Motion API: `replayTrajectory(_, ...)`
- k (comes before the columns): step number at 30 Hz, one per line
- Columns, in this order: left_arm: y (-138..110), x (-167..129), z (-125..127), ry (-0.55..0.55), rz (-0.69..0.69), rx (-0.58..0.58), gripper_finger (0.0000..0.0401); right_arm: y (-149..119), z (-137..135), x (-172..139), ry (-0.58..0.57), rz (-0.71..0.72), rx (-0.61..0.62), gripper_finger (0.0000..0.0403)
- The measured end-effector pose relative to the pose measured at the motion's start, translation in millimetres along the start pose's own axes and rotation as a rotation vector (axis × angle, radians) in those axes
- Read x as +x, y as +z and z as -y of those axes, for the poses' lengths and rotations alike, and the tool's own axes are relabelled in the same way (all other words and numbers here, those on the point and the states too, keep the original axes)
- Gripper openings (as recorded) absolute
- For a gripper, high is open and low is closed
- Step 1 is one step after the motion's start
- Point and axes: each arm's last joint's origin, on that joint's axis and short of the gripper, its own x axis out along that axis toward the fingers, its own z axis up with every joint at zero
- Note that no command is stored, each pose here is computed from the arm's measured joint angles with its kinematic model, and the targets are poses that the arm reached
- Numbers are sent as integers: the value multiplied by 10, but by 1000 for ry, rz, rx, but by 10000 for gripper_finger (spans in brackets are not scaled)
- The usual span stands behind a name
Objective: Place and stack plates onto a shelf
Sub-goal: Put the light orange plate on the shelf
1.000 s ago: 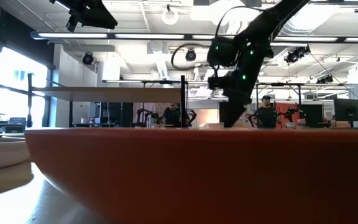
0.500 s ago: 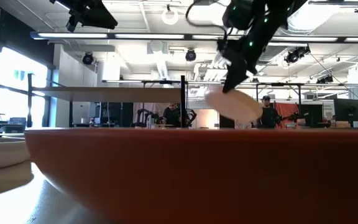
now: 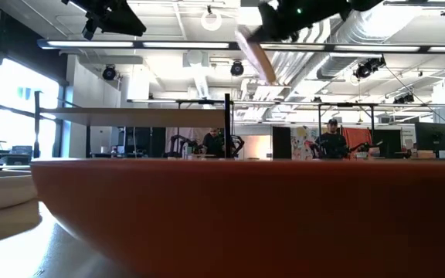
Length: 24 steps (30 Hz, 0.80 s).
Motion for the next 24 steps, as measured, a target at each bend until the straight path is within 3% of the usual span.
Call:
replayTrajectory(4,0,0,1,0,0,0,62,142,21,-9,15,149,-40,0)
replayTrajectory(11,1,0,1,-1,1,-1,62,571,99,59,33,241,-98,0)
replayTrajectory(18,0,0,1,0,0,-1,62,821,104,393,88,87,-174,0)
replayTrajectory(24,0,0,0,0,0,-1,62,729,-41,758,244,-104,-218,0)
